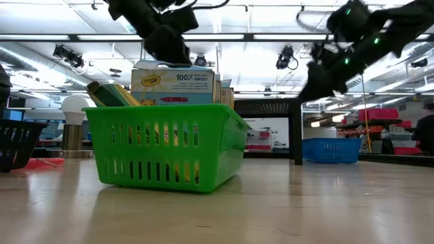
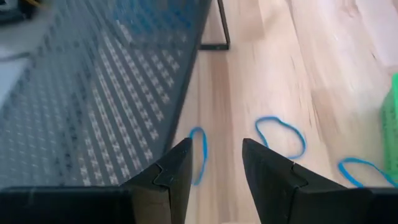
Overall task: Pick & Place Office Desk Supplies
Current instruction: Put the blue rubberband into the blue bin
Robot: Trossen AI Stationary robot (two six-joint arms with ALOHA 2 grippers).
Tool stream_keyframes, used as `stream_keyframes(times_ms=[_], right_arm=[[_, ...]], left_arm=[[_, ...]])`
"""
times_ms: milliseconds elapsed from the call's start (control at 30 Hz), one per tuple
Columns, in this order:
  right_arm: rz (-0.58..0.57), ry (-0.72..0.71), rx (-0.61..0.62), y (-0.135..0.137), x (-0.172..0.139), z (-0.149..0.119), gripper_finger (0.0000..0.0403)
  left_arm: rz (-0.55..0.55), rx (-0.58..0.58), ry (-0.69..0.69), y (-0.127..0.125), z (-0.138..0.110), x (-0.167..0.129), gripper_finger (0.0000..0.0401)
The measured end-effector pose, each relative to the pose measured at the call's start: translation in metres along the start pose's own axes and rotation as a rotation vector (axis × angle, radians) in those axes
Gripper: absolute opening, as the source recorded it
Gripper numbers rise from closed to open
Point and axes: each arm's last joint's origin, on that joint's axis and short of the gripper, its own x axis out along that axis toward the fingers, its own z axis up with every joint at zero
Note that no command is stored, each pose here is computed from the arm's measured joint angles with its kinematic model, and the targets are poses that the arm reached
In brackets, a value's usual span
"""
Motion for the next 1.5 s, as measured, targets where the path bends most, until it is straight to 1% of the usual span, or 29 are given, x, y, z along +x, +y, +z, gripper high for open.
stream_keyframes(times_ms=[133,167,300,367,500,600,733,833,900,967,1133,1233,1333,1500], right_arm=[[0.11,-0.116,-0.098,0.017,-0.019,0.009,0.0181],[0.136,-0.134,-0.125,0.022,-0.023,0.009,0.018],[0.233,-0.199,-0.205,0.037,-0.037,0.011,0.018],[0.272,-0.215,-0.233,0.043,-0.043,0.01,0.018],[0.332,-0.231,-0.284,0.053,-0.05,0.007,0.018],[0.333,-0.24,-0.307,0.058,-0.054,0.006,0.018],[0.342,-0.25,-0.339,0.062,-0.057,0.004,0.018],[0.355,-0.252,-0.349,0.064,-0.059,0.004,0.018],[0.363,-0.252,-0.362,0.066,-0.06,0.003,0.018],[0.367,-0.249,-0.375,0.067,-0.061,0.002,0.018],[0.357,-0.24,-0.388,0.068,-0.062,0.0,0.018],[0.359,-0.242,-0.39,0.069,-0.063,-0.001,0.018],[0.366,-0.244,-0.394,0.07,-0.064,-0.001,0.018],[0.366,-0.243,-0.401,0.071,-0.065,-0.002,0.018]], left_arm=[[-0.044,-0.023,0.072,-0.004,-0.007,0.006,0.0149],[-0.071,-0.033,0.075,-0.006,-0.008,0.01,0.0149],[-0.237,-0.065,0.087,-0.015,-0.012,0.03,0.0149],[-0.294,-0.081,0.123,-0.02,-0.017,0.042,0.0149],[-0.311,-0.107,0.189,-0.025,-0.026,0.059,0.0149],[-0.303,-0.122,0.19,-0.026,-0.027,0.067,0.0149],[-0.29,-0.159,0.152,-0.026,-0.025,0.078,0.0149],[-0.314,-0.207,0.152,-0.025,-0.029,0.09,0.0149],[-0.338,-0.24,0.181,-0.024,-0.035,0.098,0.0149],[-0.334,-0.266,0.202,-0.021,-0.038,0.106,0.0149],[-0.317,-0.288,0.225,-0.011,-0.034,0.119,0.0149],[-0.337,-0.299,0.257,-0.008,-0.033,0.127,0.0149],[-0.39,-0.315,0.302,-0.009,-0.035,0.135,0.0149],[-0.409,-0.318,0.382,-0.015,-0.043,0.148,0.0149]])
